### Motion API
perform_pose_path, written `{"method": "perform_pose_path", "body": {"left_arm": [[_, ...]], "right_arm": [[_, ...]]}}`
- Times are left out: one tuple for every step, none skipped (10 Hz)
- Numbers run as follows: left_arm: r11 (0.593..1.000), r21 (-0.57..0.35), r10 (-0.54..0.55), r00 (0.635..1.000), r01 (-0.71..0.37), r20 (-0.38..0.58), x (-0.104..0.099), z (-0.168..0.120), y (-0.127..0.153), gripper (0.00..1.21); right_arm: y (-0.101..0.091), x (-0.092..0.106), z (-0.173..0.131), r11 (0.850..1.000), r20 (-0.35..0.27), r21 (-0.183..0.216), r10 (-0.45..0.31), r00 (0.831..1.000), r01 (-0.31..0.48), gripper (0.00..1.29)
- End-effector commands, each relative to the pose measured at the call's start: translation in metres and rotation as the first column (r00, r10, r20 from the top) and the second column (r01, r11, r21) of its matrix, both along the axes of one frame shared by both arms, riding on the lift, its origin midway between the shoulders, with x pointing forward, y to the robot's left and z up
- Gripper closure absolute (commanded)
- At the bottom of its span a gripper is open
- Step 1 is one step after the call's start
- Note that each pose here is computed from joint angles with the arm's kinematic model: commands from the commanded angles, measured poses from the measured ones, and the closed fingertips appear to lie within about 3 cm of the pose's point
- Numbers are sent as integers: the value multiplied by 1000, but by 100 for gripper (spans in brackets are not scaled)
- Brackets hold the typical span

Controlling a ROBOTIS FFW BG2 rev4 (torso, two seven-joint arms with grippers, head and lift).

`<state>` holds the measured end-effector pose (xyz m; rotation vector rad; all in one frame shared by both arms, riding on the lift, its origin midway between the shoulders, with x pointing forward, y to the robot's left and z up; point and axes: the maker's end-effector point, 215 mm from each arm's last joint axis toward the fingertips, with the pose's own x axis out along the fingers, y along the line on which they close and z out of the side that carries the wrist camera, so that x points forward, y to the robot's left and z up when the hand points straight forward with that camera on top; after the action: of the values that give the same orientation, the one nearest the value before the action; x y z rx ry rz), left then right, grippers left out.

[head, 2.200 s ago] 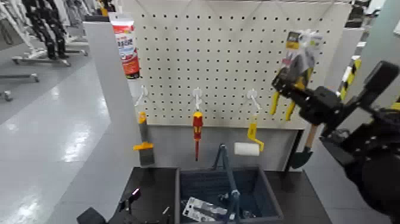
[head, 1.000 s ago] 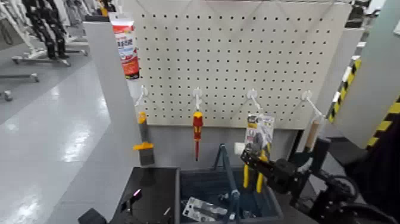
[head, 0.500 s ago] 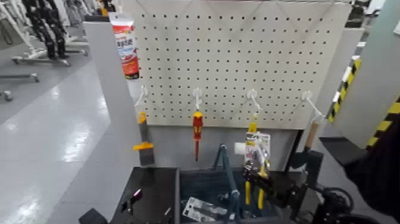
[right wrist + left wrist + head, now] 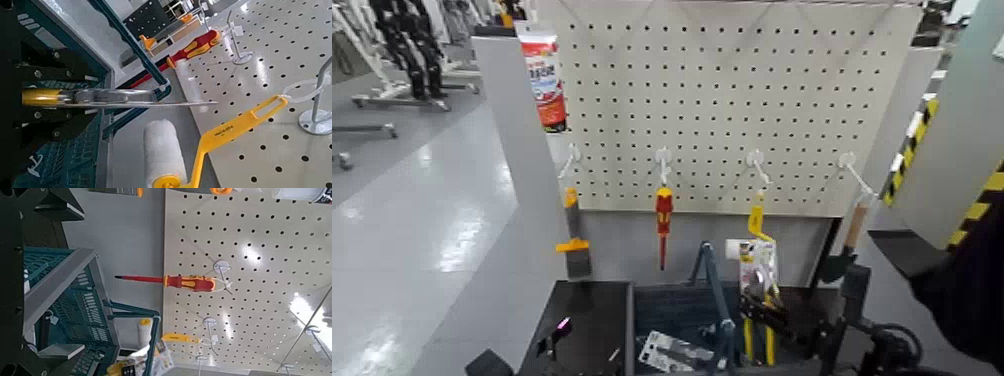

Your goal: Put the yellow pliers into the crate.

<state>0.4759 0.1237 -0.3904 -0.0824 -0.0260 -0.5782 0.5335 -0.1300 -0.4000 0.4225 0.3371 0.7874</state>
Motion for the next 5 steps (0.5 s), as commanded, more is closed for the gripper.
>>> {"method": "perform_pose_path", "body": {"left_arm": [[1000,0,0,1000,0,2,0,1,0,13],[1000,0,0,1000,0,1,0,0,0,13],[1000,-2,0,1000,0,1,0,0,0,13],[1000,0,0,1000,0,2,0,0,0,13],[1000,-2,0,1000,0,4,0,1,0,13]], "right_arm": [[-2,1,0,1000,-5,3,-7,1000,7,7],[-3,2,3,1000,3,6,-10,1000,10,7],[-4,3,5,1000,9,8,-15,1000,15,7],[-6,3,8,1000,17,10,-20,1000,20,7],[-8,4,12,1000,28,9,-29,999,28,8]]}}
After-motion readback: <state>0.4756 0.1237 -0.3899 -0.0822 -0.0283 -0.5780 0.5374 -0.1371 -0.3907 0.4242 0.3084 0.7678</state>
